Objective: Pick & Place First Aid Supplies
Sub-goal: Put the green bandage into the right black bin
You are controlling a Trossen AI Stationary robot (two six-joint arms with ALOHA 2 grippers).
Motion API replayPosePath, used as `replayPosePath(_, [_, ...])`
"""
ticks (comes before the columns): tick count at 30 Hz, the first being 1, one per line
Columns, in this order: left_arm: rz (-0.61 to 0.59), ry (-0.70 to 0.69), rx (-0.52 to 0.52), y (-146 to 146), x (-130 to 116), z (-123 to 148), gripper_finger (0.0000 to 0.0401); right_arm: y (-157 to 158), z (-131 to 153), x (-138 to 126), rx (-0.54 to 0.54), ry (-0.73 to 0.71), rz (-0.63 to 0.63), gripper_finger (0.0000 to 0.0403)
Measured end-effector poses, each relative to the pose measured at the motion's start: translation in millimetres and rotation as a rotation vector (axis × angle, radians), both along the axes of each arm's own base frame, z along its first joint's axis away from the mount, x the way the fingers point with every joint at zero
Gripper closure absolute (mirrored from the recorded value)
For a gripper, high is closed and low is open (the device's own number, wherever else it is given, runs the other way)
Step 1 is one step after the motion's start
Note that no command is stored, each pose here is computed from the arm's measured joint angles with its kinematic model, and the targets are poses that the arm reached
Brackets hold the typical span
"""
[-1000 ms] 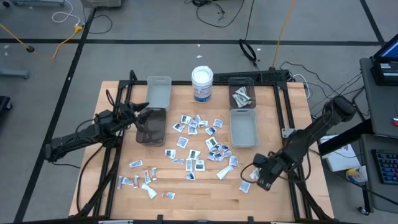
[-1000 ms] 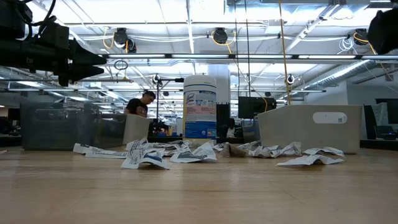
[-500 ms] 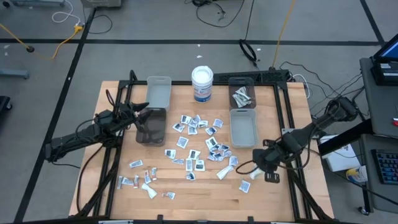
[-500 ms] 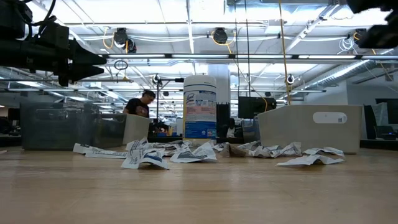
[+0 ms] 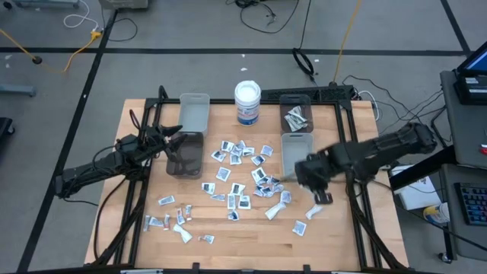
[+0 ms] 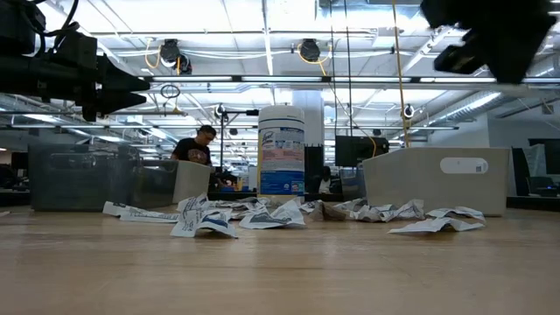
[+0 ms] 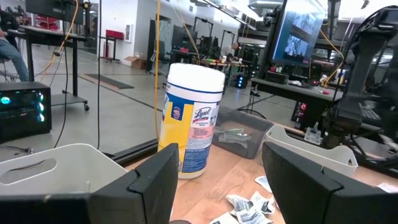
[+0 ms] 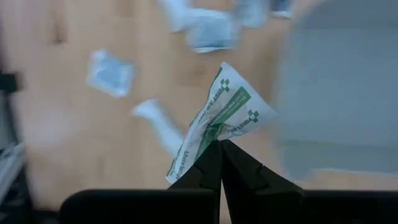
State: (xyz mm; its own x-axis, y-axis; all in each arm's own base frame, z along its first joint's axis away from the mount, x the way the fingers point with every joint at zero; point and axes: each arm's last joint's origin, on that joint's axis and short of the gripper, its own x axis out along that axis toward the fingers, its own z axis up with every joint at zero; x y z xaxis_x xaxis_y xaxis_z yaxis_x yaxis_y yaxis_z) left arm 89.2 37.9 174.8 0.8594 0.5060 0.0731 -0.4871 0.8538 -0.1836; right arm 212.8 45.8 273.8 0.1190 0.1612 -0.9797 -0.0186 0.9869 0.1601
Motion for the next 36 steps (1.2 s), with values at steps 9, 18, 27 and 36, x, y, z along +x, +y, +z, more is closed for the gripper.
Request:
replayPosePath(9, [0.000, 0.000, 0.000, 0, 0, 0, 0.0164, -89, -1, -6, -0.161, 0.060, -0.312, 0.0403])
replayPosePath(18, [0.000, 0.000, 0.000, 0, 0, 0, 0.0164, -153, -1, -39, -0.267, 0.197, -0.639, 0.0403])
replayPosePath(27, [0.000, 0.000, 0.000, 0, 0, 0, 0.0164, -189, -6, -44, -0.248, 0.266, -0.768, 0.0403])
replayPosePath(36, [0.000, 0.000, 0.000, 0, 0, 0, 0.0164, -253, 1, -7, -0.245, 0.259, -0.769, 0.0403])
